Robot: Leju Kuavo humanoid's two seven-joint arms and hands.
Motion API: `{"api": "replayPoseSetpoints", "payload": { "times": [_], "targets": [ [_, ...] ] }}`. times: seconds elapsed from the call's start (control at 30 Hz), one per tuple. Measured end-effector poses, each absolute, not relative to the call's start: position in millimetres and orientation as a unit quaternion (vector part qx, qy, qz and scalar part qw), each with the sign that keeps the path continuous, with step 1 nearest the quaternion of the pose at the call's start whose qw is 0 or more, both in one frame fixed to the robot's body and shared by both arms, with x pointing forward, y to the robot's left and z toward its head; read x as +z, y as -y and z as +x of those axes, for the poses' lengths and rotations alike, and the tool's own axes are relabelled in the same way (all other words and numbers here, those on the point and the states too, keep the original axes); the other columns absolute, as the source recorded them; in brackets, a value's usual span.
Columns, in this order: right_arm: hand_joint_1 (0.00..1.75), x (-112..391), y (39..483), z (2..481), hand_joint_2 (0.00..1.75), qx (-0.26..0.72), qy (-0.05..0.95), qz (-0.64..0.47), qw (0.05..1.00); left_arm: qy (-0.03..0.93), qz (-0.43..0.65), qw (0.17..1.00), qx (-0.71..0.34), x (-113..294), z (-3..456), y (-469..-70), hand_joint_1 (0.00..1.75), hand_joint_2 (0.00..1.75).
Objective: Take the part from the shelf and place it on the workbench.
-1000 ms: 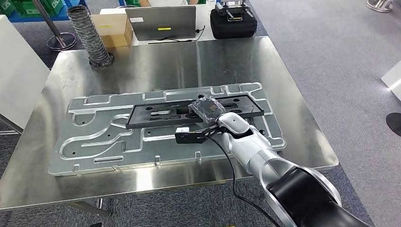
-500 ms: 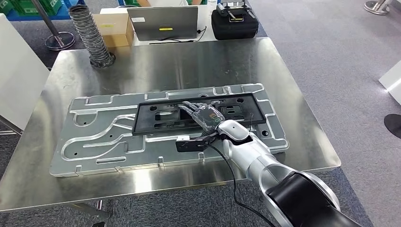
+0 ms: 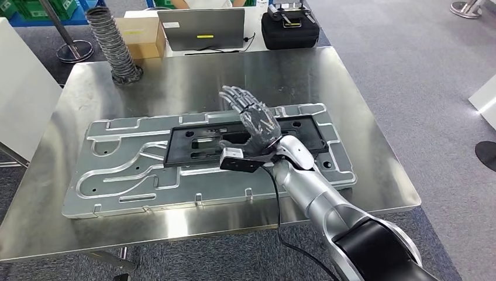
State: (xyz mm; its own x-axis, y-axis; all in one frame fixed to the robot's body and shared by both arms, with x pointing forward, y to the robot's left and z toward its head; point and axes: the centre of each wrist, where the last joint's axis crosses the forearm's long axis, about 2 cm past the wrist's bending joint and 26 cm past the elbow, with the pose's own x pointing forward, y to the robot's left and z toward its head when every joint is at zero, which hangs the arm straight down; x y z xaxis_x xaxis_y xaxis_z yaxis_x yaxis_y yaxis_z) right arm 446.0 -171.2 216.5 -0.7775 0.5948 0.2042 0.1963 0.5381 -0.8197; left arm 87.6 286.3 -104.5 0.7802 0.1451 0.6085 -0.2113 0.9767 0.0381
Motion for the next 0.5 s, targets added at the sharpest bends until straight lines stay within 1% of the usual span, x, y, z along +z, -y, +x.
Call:
{"api": "replayPoseSetpoints", "payload": {
  "times": [0.17,0.3,0.37,0.43,0.5],
  "targets": [
    [0.00,254.4,202.5,440.9,0.00,0.302,0.881,-0.310,0.192,0.318,0.051,0.940,0.107,-105.8,81.0,-287.1,0.00,0.00],
    [0.00,256.1,238.4,422.9,0.00,0.235,0.887,-0.363,0.162,0.319,0.052,0.938,0.124,-107.1,74.1,-288.2,0.00,0.00],
    [0.00,250.2,277.7,404.7,0.00,0.182,0.884,-0.402,0.155,0.321,0.054,0.935,0.142,-108.0,68.8,-289.3,0.00,0.00],
    [0.00,238.5,329.5,379.5,0.00,0.134,0.872,-0.443,0.162,0.318,0.057,0.933,0.158,-109.4,59.4,-289.7,0.00,0.00],
    [0.00,218.9,376.0,347.4,0.00,0.108,0.850,-0.484,0.178,0.311,0.061,0.934,0.165,-110.8,49.4,-290.3,0.00,0.00]
  ]
}}
